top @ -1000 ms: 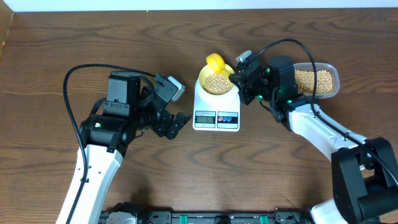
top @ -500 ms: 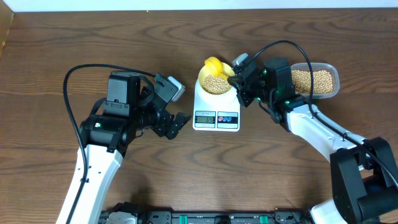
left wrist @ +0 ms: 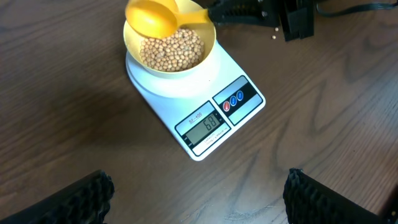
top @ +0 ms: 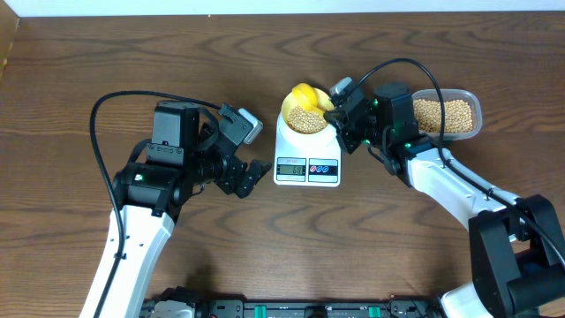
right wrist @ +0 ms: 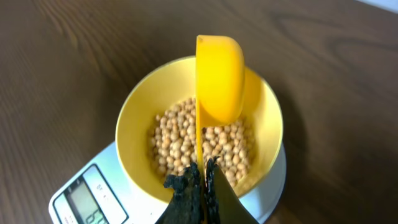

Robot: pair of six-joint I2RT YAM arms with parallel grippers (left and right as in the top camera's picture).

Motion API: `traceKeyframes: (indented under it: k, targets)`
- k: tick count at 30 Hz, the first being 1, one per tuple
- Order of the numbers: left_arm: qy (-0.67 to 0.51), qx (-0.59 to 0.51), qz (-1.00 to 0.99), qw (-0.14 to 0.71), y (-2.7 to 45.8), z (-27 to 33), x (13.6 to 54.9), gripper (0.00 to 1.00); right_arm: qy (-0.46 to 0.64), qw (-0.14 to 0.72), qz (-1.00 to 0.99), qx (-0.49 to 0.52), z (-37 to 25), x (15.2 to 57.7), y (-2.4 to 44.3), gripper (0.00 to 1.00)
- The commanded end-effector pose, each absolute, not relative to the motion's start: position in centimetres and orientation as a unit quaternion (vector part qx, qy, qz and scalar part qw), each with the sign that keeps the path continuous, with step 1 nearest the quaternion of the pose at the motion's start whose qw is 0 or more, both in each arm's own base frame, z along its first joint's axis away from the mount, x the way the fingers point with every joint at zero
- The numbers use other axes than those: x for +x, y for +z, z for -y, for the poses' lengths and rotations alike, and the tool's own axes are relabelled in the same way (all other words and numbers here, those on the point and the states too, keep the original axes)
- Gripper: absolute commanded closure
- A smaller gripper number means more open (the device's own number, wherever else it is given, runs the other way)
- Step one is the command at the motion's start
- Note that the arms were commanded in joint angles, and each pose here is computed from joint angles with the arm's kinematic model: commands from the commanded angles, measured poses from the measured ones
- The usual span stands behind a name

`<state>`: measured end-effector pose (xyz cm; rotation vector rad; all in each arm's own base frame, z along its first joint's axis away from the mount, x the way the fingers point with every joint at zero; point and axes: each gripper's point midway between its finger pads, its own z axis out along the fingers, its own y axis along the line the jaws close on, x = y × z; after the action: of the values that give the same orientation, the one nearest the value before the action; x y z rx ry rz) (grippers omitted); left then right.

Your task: Scoop item into bowl and weigh 50g on scale

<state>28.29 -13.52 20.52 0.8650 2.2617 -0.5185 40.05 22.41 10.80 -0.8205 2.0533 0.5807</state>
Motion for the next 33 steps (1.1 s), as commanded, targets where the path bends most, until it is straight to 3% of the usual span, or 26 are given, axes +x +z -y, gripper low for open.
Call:
traceKeyframes:
  k: [1,23,33]
  targets:
    - [-0.201,0.337,-0.861,0.324,20.3,13.7,28.2,0.11,0.232,0.399,-0.822,-0.334,-22.6,39.4,10.0,0.99]
    - [-0.201,0.337,-0.861,0.324,20.3,13.7,28.2,0.11,0.294,0.337,-0.824,-0.348,-23.6,36.3,9.0,0.99]
    - [-0.201,0.337,-0.861,0.324,20.3,13.7,28.2,0.11,0.289,0.366,-0.814,-0.347,-23.5,37.5,10.1,0.99]
